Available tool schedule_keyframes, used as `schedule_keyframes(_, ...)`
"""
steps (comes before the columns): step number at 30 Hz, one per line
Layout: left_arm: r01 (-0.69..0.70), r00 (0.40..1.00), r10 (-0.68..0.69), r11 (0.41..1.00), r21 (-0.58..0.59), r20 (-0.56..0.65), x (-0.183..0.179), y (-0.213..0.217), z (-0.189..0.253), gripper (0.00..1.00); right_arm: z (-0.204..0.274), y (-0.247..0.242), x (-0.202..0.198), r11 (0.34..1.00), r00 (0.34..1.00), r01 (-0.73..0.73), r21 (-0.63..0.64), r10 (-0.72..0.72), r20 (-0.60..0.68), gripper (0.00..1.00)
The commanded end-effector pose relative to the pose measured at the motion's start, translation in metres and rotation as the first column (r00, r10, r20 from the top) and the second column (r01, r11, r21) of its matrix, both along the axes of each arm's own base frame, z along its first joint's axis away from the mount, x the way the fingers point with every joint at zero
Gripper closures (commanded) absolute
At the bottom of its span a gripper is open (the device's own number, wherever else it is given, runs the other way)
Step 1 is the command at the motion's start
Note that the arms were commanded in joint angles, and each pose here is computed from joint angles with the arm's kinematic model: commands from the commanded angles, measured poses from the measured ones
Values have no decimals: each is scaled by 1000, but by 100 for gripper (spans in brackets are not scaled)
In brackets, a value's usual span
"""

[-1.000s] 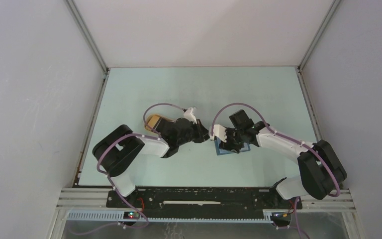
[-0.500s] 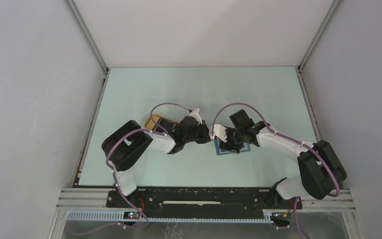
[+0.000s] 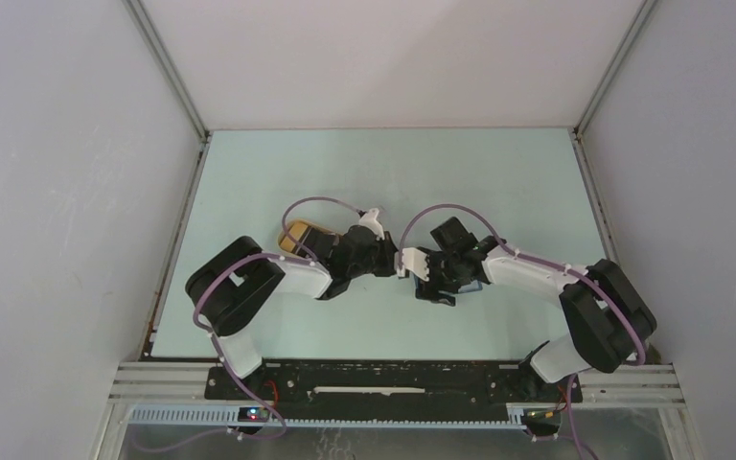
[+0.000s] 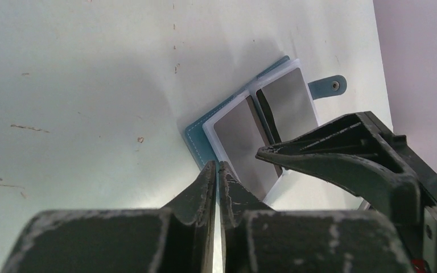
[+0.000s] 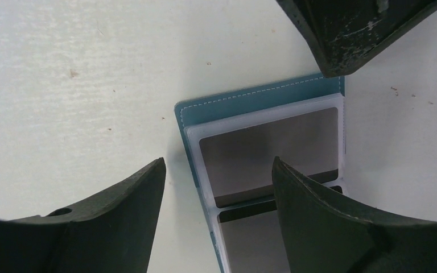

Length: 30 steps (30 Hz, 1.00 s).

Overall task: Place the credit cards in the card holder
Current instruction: Turn over the card slot in the card holder.

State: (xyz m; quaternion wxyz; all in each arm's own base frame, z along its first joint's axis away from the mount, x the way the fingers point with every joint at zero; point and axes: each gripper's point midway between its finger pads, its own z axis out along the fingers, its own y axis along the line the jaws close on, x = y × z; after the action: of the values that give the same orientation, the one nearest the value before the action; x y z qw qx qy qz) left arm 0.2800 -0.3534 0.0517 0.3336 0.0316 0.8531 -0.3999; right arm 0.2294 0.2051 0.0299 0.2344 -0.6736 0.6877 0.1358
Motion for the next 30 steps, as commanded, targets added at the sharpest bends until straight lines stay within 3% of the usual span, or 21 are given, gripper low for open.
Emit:
schedule_keyframes(1,-8,996,11,1000,-28,89,5,4,19,90,7,10,16,1000,998,23,9,-23,55,22)
schedule_keyframes(13,30,996,-25,997,-66,84,1,-4,19,81,17,7,29,997,992,74,31,-77,97,33)
schedule_keyframes(30,66,997,-61,994,-90,55,-1,-14,15,82,29,-1,35,992,988,107,62,-113,108,45)
